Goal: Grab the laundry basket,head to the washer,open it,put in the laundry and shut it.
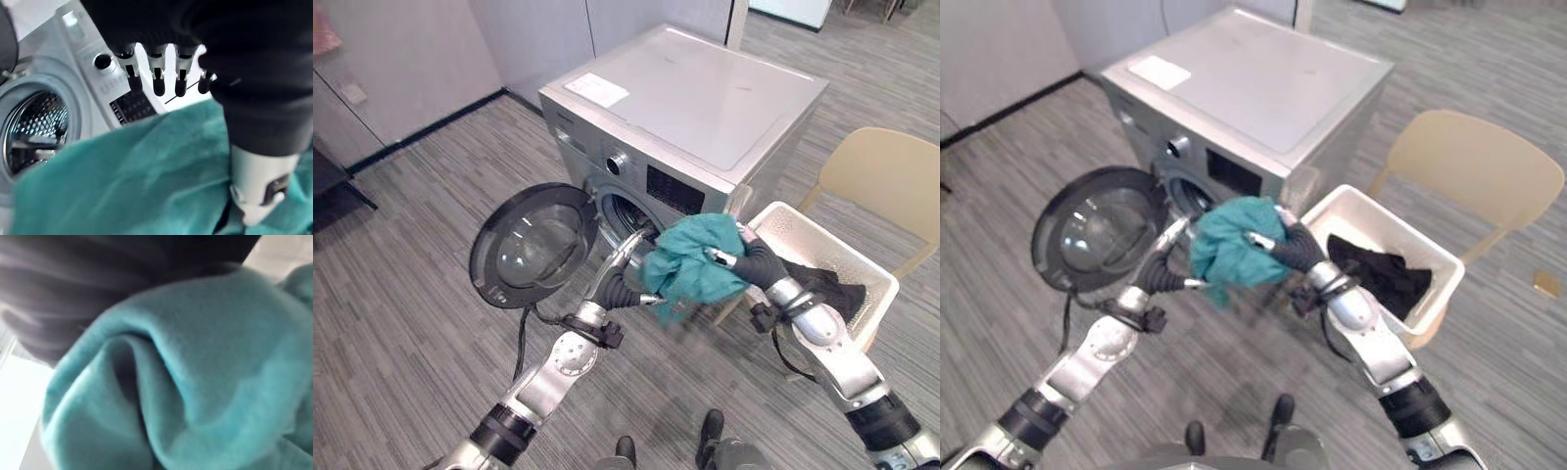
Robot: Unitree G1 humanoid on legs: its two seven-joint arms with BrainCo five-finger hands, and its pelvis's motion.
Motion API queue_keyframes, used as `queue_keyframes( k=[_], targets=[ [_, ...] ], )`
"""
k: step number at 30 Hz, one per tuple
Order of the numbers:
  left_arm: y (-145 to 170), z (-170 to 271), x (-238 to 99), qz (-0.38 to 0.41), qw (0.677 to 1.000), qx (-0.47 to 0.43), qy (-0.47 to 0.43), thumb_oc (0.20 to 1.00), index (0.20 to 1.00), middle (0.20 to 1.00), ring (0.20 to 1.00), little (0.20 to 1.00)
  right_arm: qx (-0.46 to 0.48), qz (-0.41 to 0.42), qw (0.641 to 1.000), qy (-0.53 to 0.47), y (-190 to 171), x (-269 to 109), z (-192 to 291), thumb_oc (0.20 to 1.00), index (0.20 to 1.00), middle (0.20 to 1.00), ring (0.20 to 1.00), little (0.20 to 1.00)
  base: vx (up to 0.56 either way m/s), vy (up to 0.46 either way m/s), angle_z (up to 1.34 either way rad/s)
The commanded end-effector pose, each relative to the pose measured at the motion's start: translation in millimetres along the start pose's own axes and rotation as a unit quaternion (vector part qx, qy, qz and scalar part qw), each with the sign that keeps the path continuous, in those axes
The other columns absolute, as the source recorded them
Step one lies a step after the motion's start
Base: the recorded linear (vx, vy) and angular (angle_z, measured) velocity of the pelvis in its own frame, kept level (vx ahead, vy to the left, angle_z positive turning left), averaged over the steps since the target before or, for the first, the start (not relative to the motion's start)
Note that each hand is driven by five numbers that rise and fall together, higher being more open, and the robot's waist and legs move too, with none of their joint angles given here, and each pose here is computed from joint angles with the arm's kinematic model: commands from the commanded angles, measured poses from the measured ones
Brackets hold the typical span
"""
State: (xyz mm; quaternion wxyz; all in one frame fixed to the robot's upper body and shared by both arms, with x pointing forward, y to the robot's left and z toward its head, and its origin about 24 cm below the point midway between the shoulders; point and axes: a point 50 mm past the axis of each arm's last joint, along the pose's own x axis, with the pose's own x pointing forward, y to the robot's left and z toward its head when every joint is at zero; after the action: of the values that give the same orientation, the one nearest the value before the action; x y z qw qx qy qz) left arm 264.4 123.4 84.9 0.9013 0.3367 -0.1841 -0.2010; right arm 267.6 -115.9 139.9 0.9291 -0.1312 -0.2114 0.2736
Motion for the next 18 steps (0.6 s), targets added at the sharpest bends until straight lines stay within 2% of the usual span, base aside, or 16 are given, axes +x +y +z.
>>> queue_keyframes(
  k=[1,7,8,9,10,12,13,14,15,16,18],
  targets=[
    [10,19,20,0.006,0.994,0.079,-0.075,1.0,1.0,1.0,1.0,1.0,0.026,0.011,0.996,-0.086,5,20,29,0.2,0.2,0.2,0.2,0.2,-0.01,0.091,-0.03],
    [-7,33,51,-0.003,0.989,0.106,-0.099,1.0,1.0,1.0,1.0,1.0,0.117,0.039,0.989,-0.076,38,39,23,0.2,0.2,0.2,0.2,0.2,0.01,0.078,-0.16],
    [-10,32,53,-0.002,0.99,0.105,-0.096,0.649,0.649,0.649,0.649,0.649,0.133,0.04,0.988,-0.073,43,40,21,0.2,0.2,0.2,0.2,0.2,0.01,0.051,-0.31],
    [-10,32,53,-0.002,0.99,0.105,-0.096,0.649,0.649,0.649,0.649,0.649,0.134,0.04,0.988,-0.073,44,40,21,0.2,0.2,0.2,0.2,0.2,0.0,0.037,-0.2],
    [-12,32,55,0.007,0.991,0.1,-0.091,0.2,0.2,0.2,0.2,0.2,0.158,0.045,0.984,-0.069,52,41,19,0.2,0.2,0.2,0.2,0.2,0.0,0.024,-0.11],
    [-12,32,55,0.015,0.992,0.094,-0.088,0.2,0.2,0.2,0.2,0.2,0.17,0.048,0.982,-0.065,57,41,17,0.2,0.2,0.2,0.2,0.2,-0.01,0.026,-0.13],
    [-10,29,52,0.031,0.993,0.079,-0.08,0.2,0.2,0.2,0.2,0.2,0.181,0.049,0.981,-0.055,61,38,13,0.231,0.231,0.231,0.231,0.231,-0.01,0.025,-0.12],
    [-9,27,50,0.036,0.994,0.073,-0.075,0.2,0.2,0.2,0.2,0.2,0.179,0.049,0.981,-0.05,61,36,11,0.492,0.492,0.492,0.492,0.492,-0.01,0.019,-0.1],
    [-9,27,50,0.036,0.994,0.073,-0.075,0.2,0.2,0.2,0.2,0.2,0.179,0.049,0.981,-0.049,61,36,11,0.492,0.492,0.492,0.492,0.492,0.0,0.01,-0.09],
    [-8,25,47,0.043,0.995,0.066,-0.068,0.2,0.2,0.2,0.2,0.2,0.177,0.047,0.982,-0.044,61,33,8,1.0,1.0,1.0,1.0,1.0,0.0,0.009,-0.07],
    [-5,13,35,0.058,0.997,0.041,-0.036,0.2,0.2,0.2,0.2,0.2,0.163,0.033,0.986,-0.024,55,24,0,1.0,1.0,1.0,1.0,1.0,0.0,0.009,-0.03]
  ],
)
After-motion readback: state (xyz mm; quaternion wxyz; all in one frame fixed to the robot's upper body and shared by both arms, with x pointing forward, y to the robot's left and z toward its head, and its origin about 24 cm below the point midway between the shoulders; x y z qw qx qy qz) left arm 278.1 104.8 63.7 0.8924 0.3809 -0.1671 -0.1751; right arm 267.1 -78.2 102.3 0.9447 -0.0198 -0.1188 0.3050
